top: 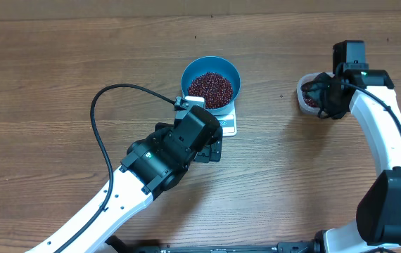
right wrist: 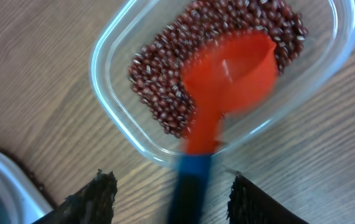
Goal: Scoop item into bowl and weigh 150g on scale
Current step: 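Lower the red cup into the tub and release it with the right gripper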
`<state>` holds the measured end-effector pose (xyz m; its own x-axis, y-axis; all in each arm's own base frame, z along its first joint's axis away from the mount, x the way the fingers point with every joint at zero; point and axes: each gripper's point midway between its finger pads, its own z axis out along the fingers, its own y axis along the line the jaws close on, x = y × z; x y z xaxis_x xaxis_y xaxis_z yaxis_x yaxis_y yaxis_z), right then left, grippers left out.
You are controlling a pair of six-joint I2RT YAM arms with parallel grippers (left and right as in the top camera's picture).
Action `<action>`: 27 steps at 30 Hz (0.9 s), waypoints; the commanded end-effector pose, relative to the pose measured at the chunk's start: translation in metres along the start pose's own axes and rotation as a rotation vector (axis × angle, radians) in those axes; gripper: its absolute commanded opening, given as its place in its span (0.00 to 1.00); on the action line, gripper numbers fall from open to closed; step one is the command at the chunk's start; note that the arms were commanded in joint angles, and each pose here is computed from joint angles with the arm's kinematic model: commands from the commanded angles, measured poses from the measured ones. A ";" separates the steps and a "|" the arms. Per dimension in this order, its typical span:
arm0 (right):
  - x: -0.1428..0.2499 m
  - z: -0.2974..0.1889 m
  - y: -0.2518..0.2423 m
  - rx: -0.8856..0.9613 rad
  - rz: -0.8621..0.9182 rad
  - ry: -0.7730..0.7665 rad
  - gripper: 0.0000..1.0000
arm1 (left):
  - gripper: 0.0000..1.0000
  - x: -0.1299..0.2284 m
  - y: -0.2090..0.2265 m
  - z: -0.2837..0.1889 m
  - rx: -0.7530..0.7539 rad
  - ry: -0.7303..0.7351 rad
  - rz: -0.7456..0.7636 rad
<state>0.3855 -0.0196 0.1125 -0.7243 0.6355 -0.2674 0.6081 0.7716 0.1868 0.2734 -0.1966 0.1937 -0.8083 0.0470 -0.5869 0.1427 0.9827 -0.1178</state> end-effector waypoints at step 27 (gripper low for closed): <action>-0.021 -0.147 -0.025 0.188 -0.522 -0.011 1.00 | 1.00 -0.002 0.000 0.000 -0.007 -0.006 -0.011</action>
<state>0.3371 -0.0432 0.2372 -0.9567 0.1632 -0.2409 0.1984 0.9715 -0.1298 0.2734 -0.1965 0.1937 -0.8082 0.0470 -0.5870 0.1425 0.9828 -0.1176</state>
